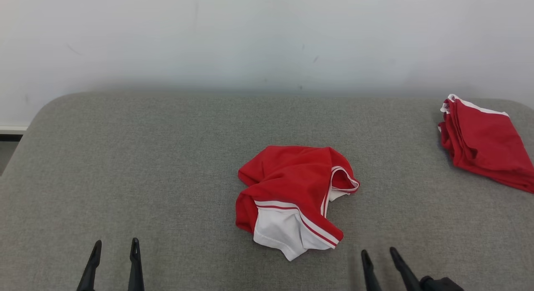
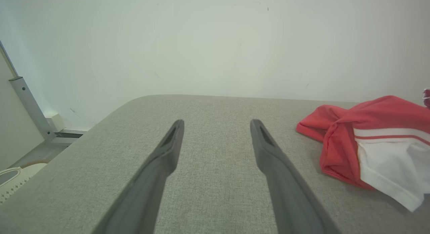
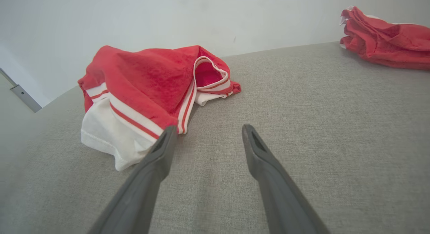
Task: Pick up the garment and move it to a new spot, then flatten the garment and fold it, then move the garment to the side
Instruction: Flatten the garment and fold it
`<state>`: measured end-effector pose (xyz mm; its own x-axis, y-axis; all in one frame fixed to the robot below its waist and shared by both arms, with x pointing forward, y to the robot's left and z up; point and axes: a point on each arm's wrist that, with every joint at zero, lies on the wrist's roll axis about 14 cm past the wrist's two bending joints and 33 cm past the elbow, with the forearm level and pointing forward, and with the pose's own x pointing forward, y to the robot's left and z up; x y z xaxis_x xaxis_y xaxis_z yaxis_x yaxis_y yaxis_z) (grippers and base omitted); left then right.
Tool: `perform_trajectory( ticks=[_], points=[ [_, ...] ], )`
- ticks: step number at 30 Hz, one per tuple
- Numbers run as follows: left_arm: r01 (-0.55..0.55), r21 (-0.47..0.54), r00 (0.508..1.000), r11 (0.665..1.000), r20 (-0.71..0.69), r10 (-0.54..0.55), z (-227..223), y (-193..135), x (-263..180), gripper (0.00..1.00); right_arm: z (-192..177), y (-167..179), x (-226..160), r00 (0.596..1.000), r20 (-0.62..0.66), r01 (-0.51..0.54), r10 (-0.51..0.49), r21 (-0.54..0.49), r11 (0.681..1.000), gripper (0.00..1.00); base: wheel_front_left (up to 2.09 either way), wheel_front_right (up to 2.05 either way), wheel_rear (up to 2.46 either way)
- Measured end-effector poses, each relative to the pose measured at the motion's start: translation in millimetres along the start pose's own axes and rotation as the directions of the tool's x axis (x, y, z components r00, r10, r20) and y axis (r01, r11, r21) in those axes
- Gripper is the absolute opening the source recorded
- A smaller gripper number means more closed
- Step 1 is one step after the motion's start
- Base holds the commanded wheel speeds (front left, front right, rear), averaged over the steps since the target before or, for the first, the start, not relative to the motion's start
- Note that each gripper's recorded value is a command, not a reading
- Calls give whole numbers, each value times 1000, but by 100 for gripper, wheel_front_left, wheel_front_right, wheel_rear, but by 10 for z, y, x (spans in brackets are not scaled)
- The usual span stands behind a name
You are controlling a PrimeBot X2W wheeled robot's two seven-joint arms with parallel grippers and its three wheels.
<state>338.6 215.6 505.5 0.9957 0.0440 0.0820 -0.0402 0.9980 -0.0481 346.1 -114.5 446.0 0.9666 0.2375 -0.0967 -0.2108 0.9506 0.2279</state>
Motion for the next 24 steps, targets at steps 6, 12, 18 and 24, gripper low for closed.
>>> perform_trajectory(
  ticks=[6,12,18,24],
  points=[
    [-5,-5,1000,1000,2,5,5,9,-36,100,-81,258,81,996,-29,-81,81,8,997,100,0,0,0],
    [-13,-9,1000,1000,3,13,13,24,-89,100,-76,421,191,990,-34,-137,137,2,991,100,0,0,0],
    [-31,-11,1000,999,2,31,13,71,-166,100,13,435,215,990,-8,-142,142,-10,990,100,0,0,0],
    [-39,-20,999,999,3,39,14,95,-194,100,-54,396,122,992,-24,-127,127,-5,992,100,0,0,0]
  ],
)
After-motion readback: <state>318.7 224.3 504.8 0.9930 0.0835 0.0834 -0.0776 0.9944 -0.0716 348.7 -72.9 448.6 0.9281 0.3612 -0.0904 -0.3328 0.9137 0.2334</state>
